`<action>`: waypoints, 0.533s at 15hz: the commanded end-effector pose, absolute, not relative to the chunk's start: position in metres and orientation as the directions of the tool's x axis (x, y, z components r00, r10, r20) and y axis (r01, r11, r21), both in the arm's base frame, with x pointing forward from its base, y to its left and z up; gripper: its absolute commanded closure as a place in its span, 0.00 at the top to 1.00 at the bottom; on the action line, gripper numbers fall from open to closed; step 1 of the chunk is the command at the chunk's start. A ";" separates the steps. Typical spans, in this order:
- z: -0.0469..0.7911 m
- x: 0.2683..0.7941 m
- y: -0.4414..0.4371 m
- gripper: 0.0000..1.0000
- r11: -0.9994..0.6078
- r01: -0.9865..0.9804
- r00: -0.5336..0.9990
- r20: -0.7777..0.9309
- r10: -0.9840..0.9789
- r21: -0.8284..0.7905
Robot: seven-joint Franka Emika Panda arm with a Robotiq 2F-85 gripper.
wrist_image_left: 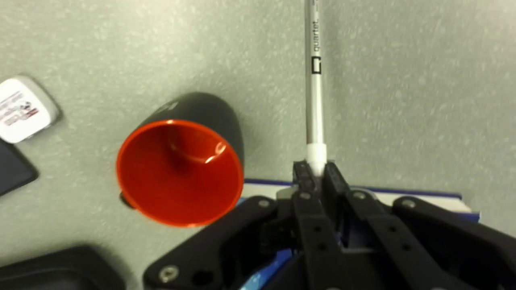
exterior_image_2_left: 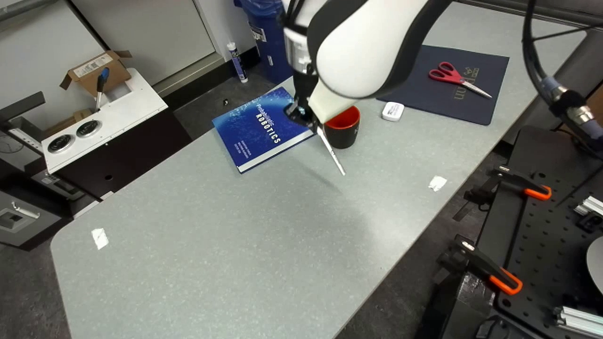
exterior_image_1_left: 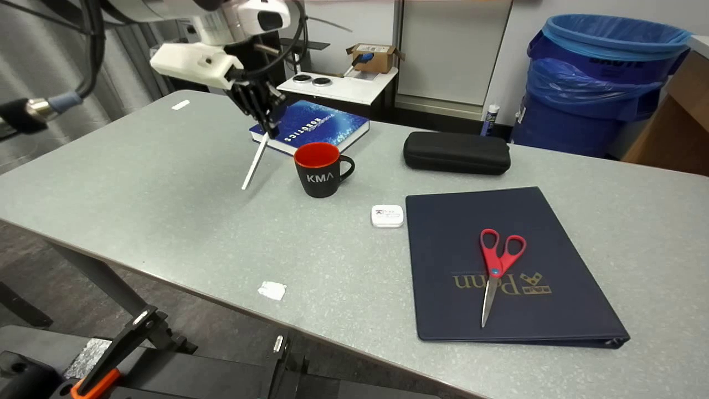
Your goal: Remove the thing from the mug and put it on the table
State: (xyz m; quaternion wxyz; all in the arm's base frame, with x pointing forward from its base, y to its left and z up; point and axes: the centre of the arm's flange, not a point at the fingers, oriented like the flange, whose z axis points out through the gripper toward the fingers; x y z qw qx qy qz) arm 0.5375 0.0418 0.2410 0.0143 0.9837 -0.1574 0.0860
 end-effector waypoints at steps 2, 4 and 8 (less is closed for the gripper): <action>0.181 0.590 0.053 0.03 -0.974 -0.218 0.975 0.054 -0.215 0.063; 0.168 0.601 0.052 0.03 -0.976 -0.199 0.980 0.030 -0.197 0.083; 0.164 0.613 0.054 0.51 -0.978 -0.175 0.984 0.056 -0.169 0.112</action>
